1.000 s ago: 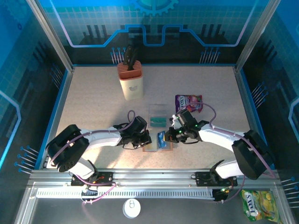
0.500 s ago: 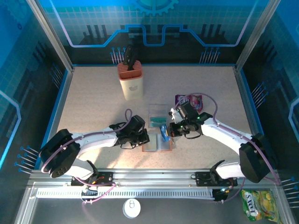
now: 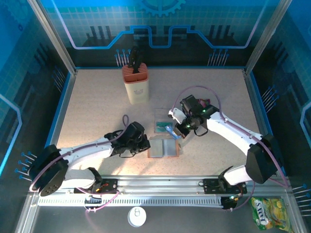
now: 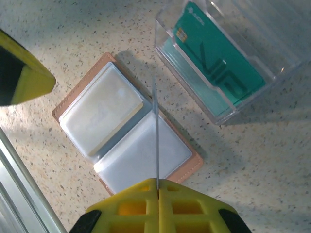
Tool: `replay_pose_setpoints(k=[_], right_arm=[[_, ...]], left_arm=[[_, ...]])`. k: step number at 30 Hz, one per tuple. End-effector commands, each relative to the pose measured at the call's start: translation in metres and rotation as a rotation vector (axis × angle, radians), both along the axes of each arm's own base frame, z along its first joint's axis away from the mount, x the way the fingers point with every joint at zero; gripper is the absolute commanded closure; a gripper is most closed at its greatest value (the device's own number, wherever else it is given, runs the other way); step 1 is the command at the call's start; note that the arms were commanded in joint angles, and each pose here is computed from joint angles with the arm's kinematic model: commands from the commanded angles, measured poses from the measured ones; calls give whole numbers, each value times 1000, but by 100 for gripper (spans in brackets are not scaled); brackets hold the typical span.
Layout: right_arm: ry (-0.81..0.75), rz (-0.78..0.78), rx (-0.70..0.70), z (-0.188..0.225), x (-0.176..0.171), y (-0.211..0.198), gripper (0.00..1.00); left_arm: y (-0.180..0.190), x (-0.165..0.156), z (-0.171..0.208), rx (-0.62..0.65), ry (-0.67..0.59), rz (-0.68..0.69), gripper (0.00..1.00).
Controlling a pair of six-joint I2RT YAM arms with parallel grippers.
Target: Take the credit cards out of the card holder
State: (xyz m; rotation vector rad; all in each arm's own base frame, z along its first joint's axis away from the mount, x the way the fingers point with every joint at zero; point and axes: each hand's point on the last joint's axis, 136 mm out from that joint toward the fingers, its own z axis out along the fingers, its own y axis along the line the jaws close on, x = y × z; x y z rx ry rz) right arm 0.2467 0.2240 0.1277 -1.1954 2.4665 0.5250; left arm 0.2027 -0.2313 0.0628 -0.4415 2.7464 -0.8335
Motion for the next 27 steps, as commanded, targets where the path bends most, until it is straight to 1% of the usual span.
replay_pose_setpoints(k=[1, 5, 13, 20, 27], right_arm=[[-94, 200, -43, 11, 8, -2, 100], [-118, 253, -77, 15, 27, -4, 100], [-87, 336, -102, 19, 68, 2, 100], [-21, 430, -140, 6, 89, 10, 100], [28, 469, -142, -4, 103, 18, 100]], left_arm=[[15, -4, -4, 36, 2, 27, 96], [22, -7, 0, 42, -5, 39, 96], [31, -11, 3, 32, -12, 70, 95], [34, -11, 5, 26, -18, 81, 95], [36, -11, 6, 24, -16, 89, 94]])
